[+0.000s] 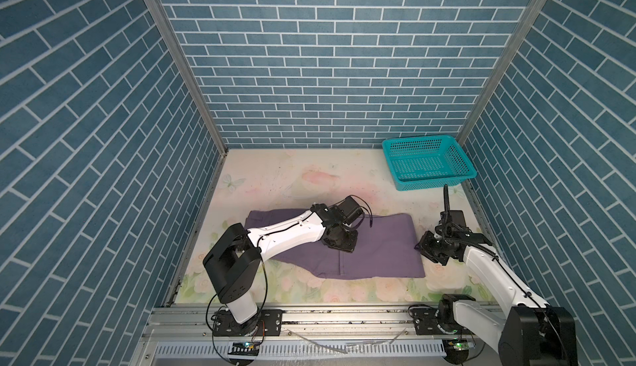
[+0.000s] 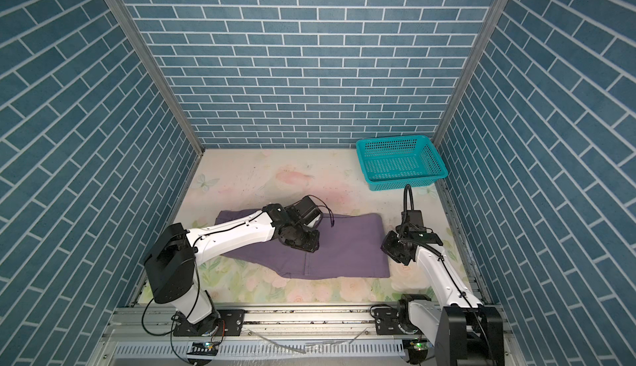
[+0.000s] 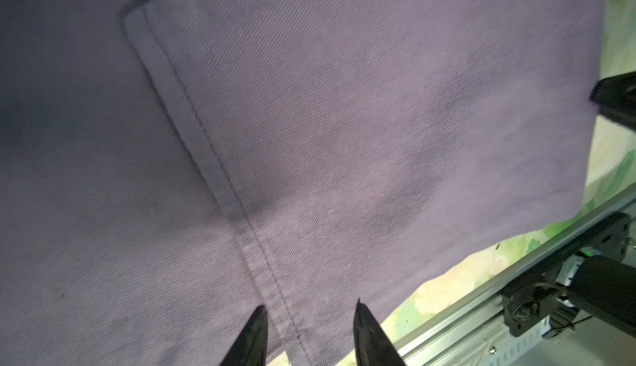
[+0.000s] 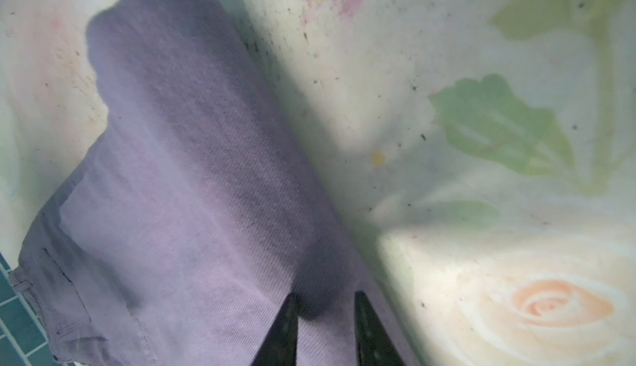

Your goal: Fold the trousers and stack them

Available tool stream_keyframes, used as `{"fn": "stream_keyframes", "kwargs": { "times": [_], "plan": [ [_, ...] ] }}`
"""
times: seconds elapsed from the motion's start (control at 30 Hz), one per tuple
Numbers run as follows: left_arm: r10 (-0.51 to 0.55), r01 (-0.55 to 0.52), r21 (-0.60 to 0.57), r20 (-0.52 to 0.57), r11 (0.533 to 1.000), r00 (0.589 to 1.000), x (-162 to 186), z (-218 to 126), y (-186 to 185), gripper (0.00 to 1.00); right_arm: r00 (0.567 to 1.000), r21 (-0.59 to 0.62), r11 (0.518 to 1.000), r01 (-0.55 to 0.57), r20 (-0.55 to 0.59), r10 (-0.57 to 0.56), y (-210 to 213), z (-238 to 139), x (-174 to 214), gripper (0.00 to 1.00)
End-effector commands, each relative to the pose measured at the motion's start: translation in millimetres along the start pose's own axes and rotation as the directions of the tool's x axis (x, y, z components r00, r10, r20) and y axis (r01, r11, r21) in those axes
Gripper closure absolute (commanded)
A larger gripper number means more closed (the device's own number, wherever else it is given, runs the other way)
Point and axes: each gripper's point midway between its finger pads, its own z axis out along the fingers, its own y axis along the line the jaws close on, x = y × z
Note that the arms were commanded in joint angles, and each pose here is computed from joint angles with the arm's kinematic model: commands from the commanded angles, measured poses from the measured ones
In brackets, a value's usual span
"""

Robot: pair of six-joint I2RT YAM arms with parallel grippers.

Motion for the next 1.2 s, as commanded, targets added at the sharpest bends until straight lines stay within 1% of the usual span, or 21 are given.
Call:
{"fn": "stream_keyframes", "kwargs": {
  "times": [0.0,0.07,0.1,0.17,0.27,0.37,0.43,0.5,0.6,0.7,0.77,0.87,0.93,1.0,1.17],
  "plan": [
    [-0.019,0.018,0.029,0.032,0.999,0.999,-19.9,20.3,-10.3,0.51,0.999,0.082,0.996,-0.021,-0.038,0.024,-23.0,14.3,10.9,0.68],
    [-0.027,0.027,0.029,0.014,0.999,1.000,-21.4,34.5,-9.6,0.51,0.998,0.092,0.995,-0.034,-0.052,0.039,-28.1,20.6,14.5,0.65],
    [-0.033,0.032,0.025,0.004,0.999,0.999,-21.2,39.0,-8.0,0.53,0.997,0.100,0.994,-0.039,-0.056,0.044,-30.6,22.4,15.7,0.65],
    [-0.049,0.049,0.001,-0.018,0.999,0.999,-19.1,47.6,2.3,0.57,0.997,0.120,0.991,-0.053,-0.052,0.059,-36.0,23.0,15.2,0.65],
    [-0.085,0.083,-0.041,-0.040,0.996,0.996,-13.4,57.2,24.5,0.58,0.997,0.148,0.986,-0.076,-0.023,0.080,-43.9,17.8,8.7,0.59],
    [-0.114,0.109,-0.070,-0.061,0.992,0.992,-8.0,67.2,42.5,0.60,0.997,0.131,0.989,-0.074,-0.004,0.075,-40.9,10.6,0.2,0.57],
    [-0.117,0.112,-0.069,-0.065,0.991,0.991,-7.9,69.3,44.6,0.60,0.999,0.111,0.992,-0.052,0.016,0.051,-32.7,2.4,-7.8,0.57],
    [-0.114,0.111,-0.057,-0.063,0.992,0.991,-10.1,67.6,41.3,0.60,0.999,0.072,0.997,-0.020,0.045,0.017,-18.5,-9.2,-18.6,0.62],
    [-0.101,0.100,-0.026,-0.033,0.995,0.994,-22.2,54.8,30.0,0.60,0.996,-0.008,1.000,0.021,0.091,-0.020,9.0,-29.5,-35.7,0.82],
    [-0.075,0.075,-0.004,0.004,0.997,0.997,-39.3,37.3,16.7,0.60,0.992,-0.065,0.997,0.051,0.120,-0.043,31.3,-41.8,-49.6,1.00],
    [-0.059,0.059,0.004,0.033,0.998,0.998,-50.5,28.5,10.0,0.60,0.991,-0.084,0.995,0.059,0.122,-0.049,39.9,-42.6,-57.1,1.00],
    [-0.044,0.045,-0.007,0.056,0.999,0.997,-62.4,26.8,6.9,0.68,0.995,-0.110,0.992,0.053,0.094,-0.042,47.3,-31.9,-63.7,1.00],
    [-0.051,0.052,-0.012,0.050,0.999,0.997,-64.0,32.1,7.7,0.75,0.997,-0.124,0.991,0.042,0.072,-0.033,49.2,-20.8,-66.5,1.00],
    [-0.063,0.063,-0.003,0.042,0.998,0.997,-62.9,40.7,8.0,0.78,0.999,-0.136,0.990,0.033,0.047,-0.027,50.0,-8.7,-67.2,1.00],
    [-0.091,0.092,-0.020,0.024,0.996,0.996,-58.5,61.7,19.2,0.81,1.000,-0.170,0.985,0.028,-0.007,-0.030,51.3,16.3,-66.5,1.00]
  ]
}}
